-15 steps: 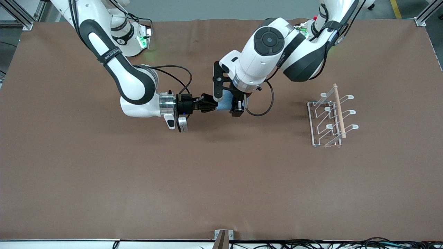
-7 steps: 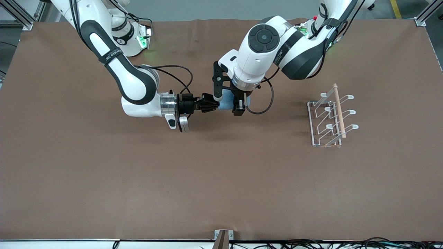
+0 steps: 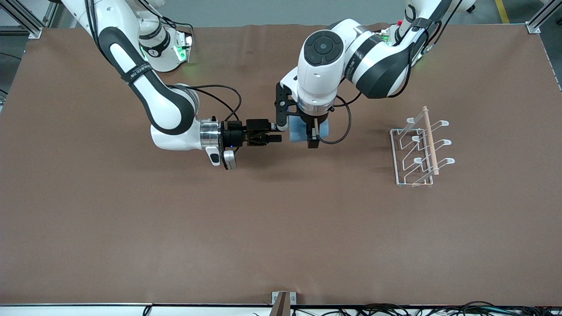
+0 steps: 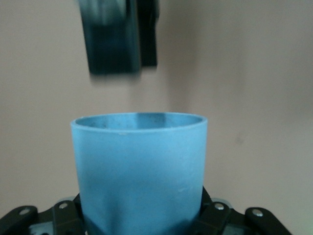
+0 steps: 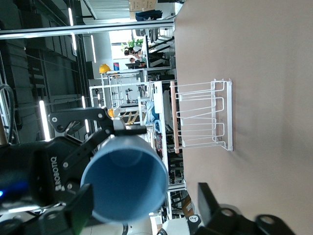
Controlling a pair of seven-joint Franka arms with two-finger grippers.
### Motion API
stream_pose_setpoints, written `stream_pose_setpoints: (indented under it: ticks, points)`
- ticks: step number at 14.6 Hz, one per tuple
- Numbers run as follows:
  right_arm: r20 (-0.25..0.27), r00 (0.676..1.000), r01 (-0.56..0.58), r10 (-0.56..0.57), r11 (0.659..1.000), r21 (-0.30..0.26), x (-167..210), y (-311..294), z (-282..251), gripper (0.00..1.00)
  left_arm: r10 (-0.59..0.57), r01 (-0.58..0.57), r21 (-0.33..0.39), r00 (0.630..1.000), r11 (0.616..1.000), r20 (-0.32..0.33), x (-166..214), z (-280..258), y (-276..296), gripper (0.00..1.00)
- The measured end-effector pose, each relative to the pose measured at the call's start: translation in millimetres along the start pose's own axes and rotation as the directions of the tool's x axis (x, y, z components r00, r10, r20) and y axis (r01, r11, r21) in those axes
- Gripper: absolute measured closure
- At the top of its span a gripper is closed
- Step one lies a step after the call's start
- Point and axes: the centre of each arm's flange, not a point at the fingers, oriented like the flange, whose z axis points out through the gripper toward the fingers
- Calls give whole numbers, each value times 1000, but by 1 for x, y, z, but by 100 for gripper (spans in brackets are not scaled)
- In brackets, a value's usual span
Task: Hang cup on cup holder
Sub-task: 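Open the right gripper and withdraw while the left gripper carries the cup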
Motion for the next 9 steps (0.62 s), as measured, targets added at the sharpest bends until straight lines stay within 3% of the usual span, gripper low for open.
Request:
stream_pose_setpoints:
  ticks: [2,5,7,9]
  points:
    - [13,999,39,-39,998,-51,6,3,-15,0,10,-13,28,994,1000,106,-15,-7,-1,23]
    - [59,996,84,-73,972,-219,24,16,-63,0,34,-49,44,957,998,290,-40,-12,-3,23]
    - [86,995,86,-59,928,-362,34,15,-98,0,97,-112,13,906,994,411,-56,-7,-5,23]
    - [97,994,88,-43,845,-527,39,-2,-132,0,118,-125,-20,851,992,513,-74,4,-8,23]
